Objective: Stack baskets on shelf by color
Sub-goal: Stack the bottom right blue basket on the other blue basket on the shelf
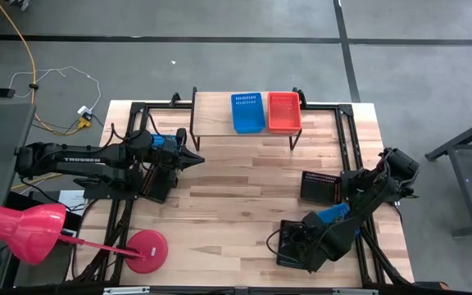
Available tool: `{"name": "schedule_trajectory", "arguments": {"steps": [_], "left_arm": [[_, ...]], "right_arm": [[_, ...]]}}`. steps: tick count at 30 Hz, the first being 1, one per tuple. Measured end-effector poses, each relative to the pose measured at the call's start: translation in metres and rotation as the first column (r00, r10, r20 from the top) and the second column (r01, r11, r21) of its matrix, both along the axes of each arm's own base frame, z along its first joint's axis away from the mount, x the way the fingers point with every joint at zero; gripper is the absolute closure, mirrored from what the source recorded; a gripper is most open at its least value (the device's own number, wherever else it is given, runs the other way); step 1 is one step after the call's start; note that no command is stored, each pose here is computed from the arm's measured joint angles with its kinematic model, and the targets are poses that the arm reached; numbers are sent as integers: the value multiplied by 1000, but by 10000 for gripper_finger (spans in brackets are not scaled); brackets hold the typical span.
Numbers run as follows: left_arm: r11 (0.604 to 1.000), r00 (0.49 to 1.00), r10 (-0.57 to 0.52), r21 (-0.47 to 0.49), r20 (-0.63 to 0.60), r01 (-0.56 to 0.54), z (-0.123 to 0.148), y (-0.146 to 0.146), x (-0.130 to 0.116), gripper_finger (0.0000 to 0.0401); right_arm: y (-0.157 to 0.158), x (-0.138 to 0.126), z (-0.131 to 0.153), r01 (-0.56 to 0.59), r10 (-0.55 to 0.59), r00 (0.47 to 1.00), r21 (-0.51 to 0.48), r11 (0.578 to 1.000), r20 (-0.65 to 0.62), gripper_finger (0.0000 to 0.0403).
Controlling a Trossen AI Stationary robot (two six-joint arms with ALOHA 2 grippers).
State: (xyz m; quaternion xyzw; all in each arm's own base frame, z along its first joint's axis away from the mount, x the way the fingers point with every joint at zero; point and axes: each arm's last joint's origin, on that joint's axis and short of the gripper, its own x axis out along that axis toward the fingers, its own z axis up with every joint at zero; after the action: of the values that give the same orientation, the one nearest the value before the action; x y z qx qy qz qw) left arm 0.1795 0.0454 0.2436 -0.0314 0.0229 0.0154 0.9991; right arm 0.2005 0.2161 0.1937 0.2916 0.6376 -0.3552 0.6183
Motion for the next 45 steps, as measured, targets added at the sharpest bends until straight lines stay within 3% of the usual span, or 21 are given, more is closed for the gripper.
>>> {"name": "schedule_trajectory", "arguments": {"steps": [14, 24, 27, 33, 38, 45], "left_arm": [[1000, 1000, 0, 0, 0, 0, 0, 0, 0, 401], [1000, 1000, -1, -1, 0, 1, 0, 0, 0, 401], [1000, 1000, -1, 0, 0, 1, 0, 0, 0, 401], [1000, 1000, -1, 0, 0, 1, 0, 0, 0, 401], [1000, 1000, -1, 0, 1, 1, 0, 0, 0, 401], [1000, 1000, 0, -9, 8, 0, 1, 0, 0, 401]], "right_arm": [[3, 1, -11, -9, 9, 997, 0, 1000, -72, 293], [1, 2, -11, 8, -9, 998, -19, 1000, -57, 295], [1, 2, -11, 4, -5, 998, -24, 1000, -61, 314], [2, 2, -10, -11, 11, 997, 10, 1000, -70, 394], [3, 0, 7, -37, 44, 996, 84, 996, -81, 395], [9, 5, 67, -141, 147, 989, 195, 971, -13, 401]]}}
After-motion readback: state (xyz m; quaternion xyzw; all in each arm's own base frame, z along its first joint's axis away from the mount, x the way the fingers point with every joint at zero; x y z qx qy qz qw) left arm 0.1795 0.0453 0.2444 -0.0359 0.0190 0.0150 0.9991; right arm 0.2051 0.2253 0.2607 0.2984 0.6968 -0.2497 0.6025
